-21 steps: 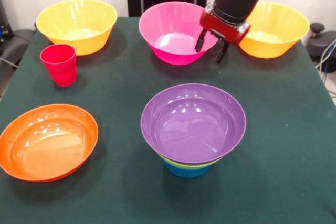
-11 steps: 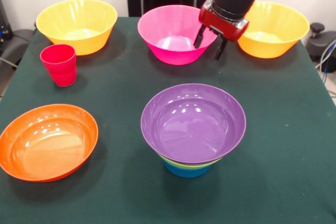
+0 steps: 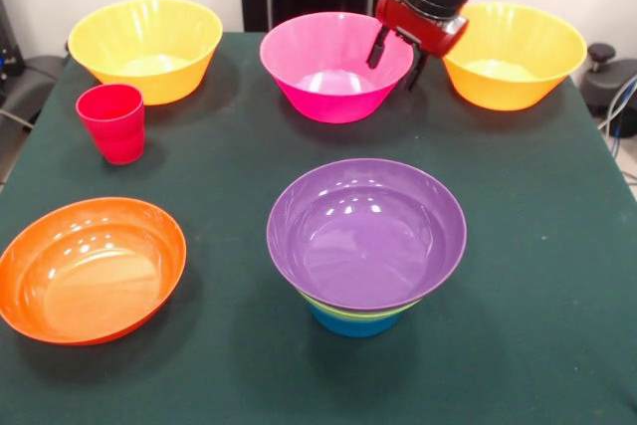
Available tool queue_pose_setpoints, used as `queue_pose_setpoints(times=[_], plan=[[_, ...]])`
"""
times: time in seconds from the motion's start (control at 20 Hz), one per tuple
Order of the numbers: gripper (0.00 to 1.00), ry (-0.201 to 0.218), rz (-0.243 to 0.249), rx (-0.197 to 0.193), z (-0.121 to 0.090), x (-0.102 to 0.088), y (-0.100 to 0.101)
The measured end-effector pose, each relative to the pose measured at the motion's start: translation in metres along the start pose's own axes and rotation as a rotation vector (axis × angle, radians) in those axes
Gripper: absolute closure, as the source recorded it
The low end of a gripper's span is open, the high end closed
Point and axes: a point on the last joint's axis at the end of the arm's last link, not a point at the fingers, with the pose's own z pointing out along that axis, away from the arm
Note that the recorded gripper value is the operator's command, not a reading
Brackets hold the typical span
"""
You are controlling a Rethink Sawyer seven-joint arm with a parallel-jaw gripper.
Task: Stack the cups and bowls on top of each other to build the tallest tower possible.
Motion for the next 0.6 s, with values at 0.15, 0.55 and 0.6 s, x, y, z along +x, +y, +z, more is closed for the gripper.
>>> queue_pose_setpoints(times=[0.15,0.55,0.6], plan=[[0.0,-0.003,0.003,0.003,0.003,0.003,-0.004],[0.0,-0.07,0.018,-0.017,0.011,-0.012,-0.008],[0.0,-0.077,0.02,-0.018,0.012,-0.013,-0.009]])
